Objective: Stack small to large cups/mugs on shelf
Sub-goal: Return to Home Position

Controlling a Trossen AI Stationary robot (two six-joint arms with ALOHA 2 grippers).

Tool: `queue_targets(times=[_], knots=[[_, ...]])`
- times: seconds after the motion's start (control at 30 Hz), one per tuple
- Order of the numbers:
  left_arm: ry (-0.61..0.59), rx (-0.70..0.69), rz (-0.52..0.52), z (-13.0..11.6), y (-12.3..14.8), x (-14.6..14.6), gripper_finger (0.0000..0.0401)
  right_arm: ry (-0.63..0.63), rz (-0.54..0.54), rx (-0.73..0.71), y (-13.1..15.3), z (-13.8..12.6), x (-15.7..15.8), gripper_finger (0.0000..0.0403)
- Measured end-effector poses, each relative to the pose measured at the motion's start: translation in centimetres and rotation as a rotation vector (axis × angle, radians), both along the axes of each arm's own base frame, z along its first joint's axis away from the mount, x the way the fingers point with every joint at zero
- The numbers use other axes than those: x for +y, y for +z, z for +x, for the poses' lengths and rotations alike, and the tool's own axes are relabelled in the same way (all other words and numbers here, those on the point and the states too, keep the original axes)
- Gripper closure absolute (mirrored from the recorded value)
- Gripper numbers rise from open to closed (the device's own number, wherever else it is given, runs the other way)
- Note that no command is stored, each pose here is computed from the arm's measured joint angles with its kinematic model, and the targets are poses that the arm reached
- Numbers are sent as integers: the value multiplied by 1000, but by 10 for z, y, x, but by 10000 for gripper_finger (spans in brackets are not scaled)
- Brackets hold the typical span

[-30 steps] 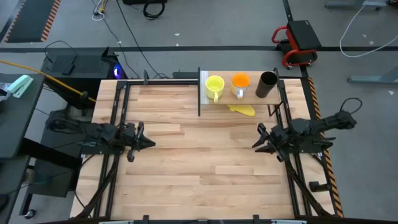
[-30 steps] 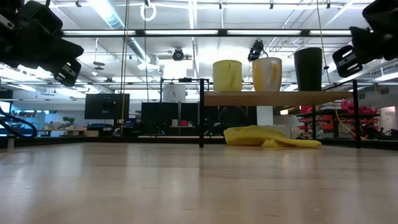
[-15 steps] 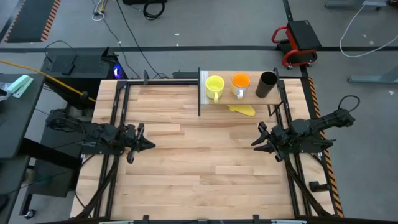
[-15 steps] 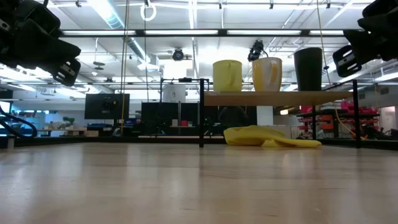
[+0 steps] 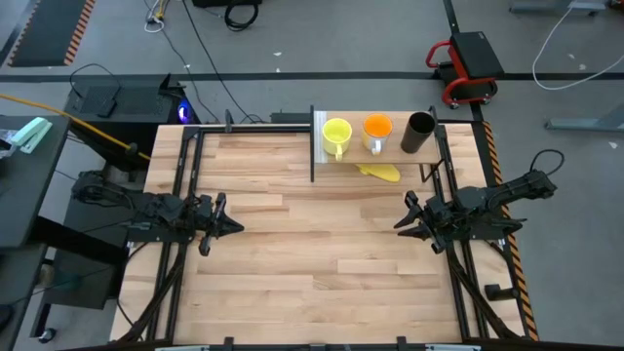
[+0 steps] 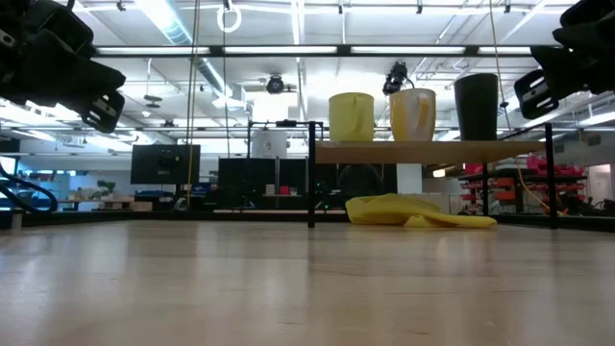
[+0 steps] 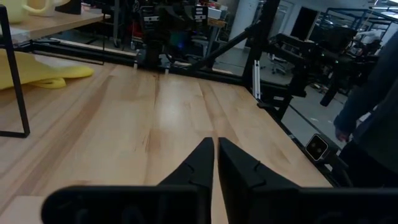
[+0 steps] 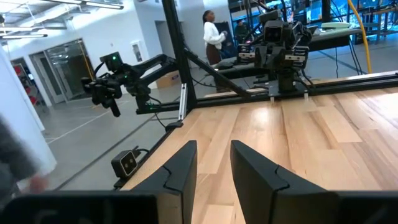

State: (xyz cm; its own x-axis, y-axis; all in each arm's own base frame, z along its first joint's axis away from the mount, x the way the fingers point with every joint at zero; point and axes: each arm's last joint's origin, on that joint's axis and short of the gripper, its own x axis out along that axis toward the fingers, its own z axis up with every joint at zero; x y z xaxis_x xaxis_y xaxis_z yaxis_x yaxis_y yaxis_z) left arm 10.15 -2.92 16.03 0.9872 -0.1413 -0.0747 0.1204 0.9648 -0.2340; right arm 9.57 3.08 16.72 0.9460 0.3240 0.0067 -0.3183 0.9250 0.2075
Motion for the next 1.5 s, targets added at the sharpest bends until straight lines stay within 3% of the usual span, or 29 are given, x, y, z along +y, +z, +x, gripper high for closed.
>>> queue_targets(times=[1.5], knots=[[0,-3,-1,0,0,0,370,1,0,0,0,0,0,298]])
